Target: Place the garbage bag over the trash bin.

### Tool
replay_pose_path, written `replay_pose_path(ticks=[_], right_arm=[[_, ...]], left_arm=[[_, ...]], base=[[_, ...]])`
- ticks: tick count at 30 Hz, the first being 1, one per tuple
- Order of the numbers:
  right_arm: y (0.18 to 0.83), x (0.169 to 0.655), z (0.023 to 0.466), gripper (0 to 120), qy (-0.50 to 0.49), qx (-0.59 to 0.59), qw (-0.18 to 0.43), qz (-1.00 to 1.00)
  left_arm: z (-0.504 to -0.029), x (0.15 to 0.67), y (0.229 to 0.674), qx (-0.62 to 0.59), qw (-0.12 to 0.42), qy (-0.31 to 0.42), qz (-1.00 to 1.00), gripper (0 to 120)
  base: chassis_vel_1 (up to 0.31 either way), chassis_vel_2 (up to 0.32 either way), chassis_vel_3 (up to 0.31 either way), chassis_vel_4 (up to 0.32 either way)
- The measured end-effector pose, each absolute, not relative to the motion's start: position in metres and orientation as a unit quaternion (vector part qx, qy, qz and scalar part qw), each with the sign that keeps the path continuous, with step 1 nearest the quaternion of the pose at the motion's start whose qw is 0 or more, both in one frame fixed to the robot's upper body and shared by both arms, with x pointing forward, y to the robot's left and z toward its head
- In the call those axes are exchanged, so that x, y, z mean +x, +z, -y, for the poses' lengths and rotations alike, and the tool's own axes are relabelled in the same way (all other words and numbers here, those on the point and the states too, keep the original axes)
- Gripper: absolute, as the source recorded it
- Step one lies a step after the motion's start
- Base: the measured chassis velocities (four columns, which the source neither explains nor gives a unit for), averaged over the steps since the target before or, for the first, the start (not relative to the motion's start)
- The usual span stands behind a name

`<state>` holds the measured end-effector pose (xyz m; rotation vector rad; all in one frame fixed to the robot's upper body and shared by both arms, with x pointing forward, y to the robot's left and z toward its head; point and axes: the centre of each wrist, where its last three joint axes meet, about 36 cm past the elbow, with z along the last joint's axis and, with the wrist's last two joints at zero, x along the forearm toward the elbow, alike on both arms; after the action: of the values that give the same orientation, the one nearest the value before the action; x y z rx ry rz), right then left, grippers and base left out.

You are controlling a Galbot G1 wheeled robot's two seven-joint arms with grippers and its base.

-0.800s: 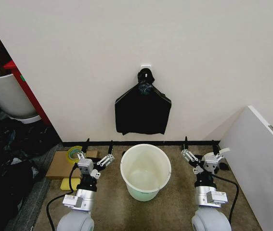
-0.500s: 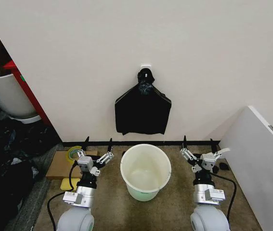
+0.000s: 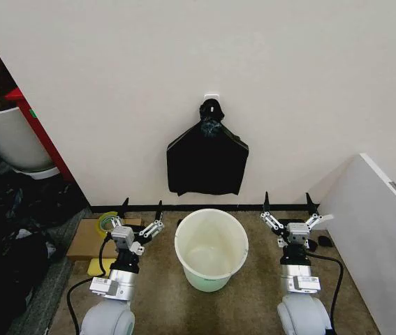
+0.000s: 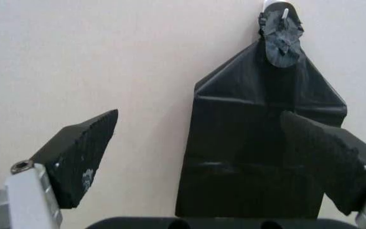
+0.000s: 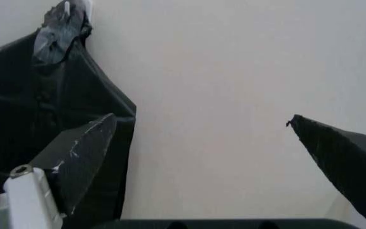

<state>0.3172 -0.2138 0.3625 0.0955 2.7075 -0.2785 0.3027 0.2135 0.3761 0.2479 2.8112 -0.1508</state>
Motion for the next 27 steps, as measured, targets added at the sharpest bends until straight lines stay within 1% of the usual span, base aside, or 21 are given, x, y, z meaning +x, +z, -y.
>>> replay_pose_path(ticks=[3,4,5,7,8,9,11,12,13,16,17,20,23,27], right_arm=[[0.36,0.322,0.218,100,-0.109,0.028,0.209,-0.971],[0.361,0.33,0.219,100,-0.096,0.015,0.208,-0.973],[0.363,0.339,0.213,100,-0.053,-0.003,0.204,-0.978],[0.369,0.37,0.19,100,0.078,-0.035,0.178,-0.98],[0.369,0.37,0.19,100,0.078,-0.035,0.178,-0.98],[0.371,0.387,0.183,100,0.123,-0.053,0.171,-0.976],[0.375,0.409,0.177,100,0.185,-0.085,0.165,-0.965],[0.38,0.425,0.171,100,0.239,-0.109,0.156,-0.952],[0.38,0.425,0.171,100,0.239,-0.109,0.156,-0.952],[0.403,0.458,0.148,100,0.381,-0.139,0.133,-0.904],[0.403,0.458,0.148,100,0.381,-0.139,0.133,-0.904],[0.437,0.48,0.127,100,0.494,-0.145,0.114,-0.849],[0.453,0.488,0.12,100,0.52,-0.152,0.114,-0.833],[0.464,0.497,0.108,100,0.523,-0.165,0.111,-0.828]], left_arm=[[-0.213,0.303,0.376,0.085,0.157,-0.054,-0.982,100],[-0.213,0.303,0.376,0.084,0.157,-0.055,-0.982,100],[-0.214,0.303,0.377,0.081,0.159,-0.054,-0.983,100],[-0.223,0.3,0.379,0.067,0.161,-0.048,-0.983,100],[-0.223,0.3,0.379,0.067,0.161,-0.048,-0.983,100],[-0.23,0.299,0.378,0.058,0.161,-0.044,-0.984,100],[-0.241,0.298,0.376,0.044,0.161,-0.038,-0.985,100],[-0.249,0.298,0.373,0.031,0.159,-0.032,-0.986,100],[-0.249,0.298,0.373,0.031,0.159,-0.032,-0.986,100],[-0.262,0.296,0.369,0.006,0.158,-0.022,-0.987,100],[-0.262,0.296,0.369,0.006,0.158,-0.022,-0.987,100],[-0.265,0.291,0.367,-0.004,0.155,-0.018,-0.988,100],[-0.266,0.289,0.366,-0.008,0.155,-0.014,-0.988,100],[-0.268,0.286,0.366,-0.013,0.156,-0.008,-0.988,100]], base=[[0.0,0.0,0.0,0.0],[0.0,0.0,0.0,0.0],[0.0,0.0,0.0,0.0],[0.0,0.0,0.0,0.0],[0.0,0.0,0.0,0.0],[0.0,0.0,0.0,0.0],[0.0,0.0,0.0,0.0],[0.0,0.0,0.0,0.0],[0.0,0.0,0.0,0.0],[0.0,0.0,0.0,0.0],[0.0,0.0,0.0,0.0],[0.0,0.0,0.0,0.0],[0.0,0.0,0.0,0.0],[0.0,0.0,0.0,0.0]])
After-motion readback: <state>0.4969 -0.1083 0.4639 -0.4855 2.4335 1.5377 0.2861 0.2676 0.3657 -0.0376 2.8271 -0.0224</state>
